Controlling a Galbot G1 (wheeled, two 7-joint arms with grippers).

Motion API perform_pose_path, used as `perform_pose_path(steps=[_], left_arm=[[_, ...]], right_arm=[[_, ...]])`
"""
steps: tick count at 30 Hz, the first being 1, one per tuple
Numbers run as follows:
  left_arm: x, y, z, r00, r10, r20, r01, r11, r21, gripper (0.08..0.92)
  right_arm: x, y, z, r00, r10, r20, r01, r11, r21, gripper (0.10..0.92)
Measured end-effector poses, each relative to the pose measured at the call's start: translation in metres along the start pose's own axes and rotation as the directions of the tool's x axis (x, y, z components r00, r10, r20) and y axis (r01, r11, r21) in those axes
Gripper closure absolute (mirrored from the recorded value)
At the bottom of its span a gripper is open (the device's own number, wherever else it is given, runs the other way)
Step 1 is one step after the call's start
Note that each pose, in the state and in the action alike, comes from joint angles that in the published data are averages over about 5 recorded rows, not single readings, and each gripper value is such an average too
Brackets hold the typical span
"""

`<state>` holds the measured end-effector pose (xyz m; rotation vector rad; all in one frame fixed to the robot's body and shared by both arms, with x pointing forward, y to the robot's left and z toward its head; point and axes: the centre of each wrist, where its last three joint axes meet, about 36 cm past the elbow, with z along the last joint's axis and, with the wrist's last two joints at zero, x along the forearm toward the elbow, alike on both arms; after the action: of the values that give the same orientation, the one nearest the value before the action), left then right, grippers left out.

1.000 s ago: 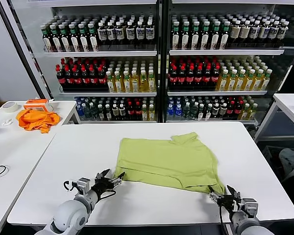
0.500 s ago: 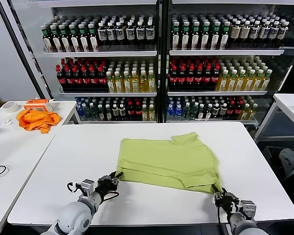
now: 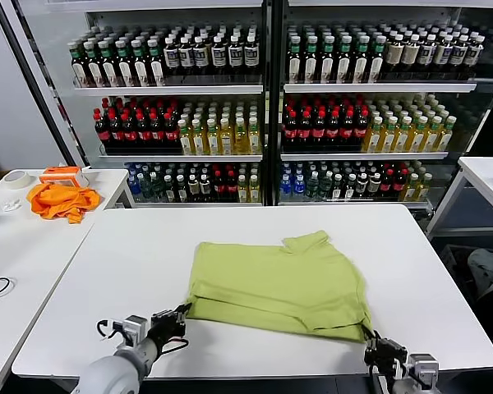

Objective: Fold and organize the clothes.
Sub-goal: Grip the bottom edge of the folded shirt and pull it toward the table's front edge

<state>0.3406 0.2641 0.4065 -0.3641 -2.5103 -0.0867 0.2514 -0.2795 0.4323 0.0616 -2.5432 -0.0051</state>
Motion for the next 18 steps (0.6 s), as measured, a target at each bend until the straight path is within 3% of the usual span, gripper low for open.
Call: perform_pose_path(steps=[6, 10, 18], left_arm=[[0.023, 0.0, 0.011, 0.9994, -0.026, -0.025, 0.025, 1.0, -0.014, 0.916], [0.036, -0.006, 0.014, 0.9986, -0.035, -0.038, 0.034, 0.999, -0.031, 0.891], [0.052, -0.013, 0.0, 0.9993, -0.037, -0.006, 0.037, 0.998, -0.055, 0.67]], right_arm=[[0.009, 0.007, 0.003, 1.0, 0.003, -0.001, -0.003, 1.0, 0.019, 0.897], [0.015, 0.011, 0.003, 1.0, 0.01, 0.003, -0.01, 1.0, 0.028, 0.821], [0.027, 0.012, -0.021, 0.998, 0.029, 0.059, -0.031, 0.999, 0.034, 0.605]])
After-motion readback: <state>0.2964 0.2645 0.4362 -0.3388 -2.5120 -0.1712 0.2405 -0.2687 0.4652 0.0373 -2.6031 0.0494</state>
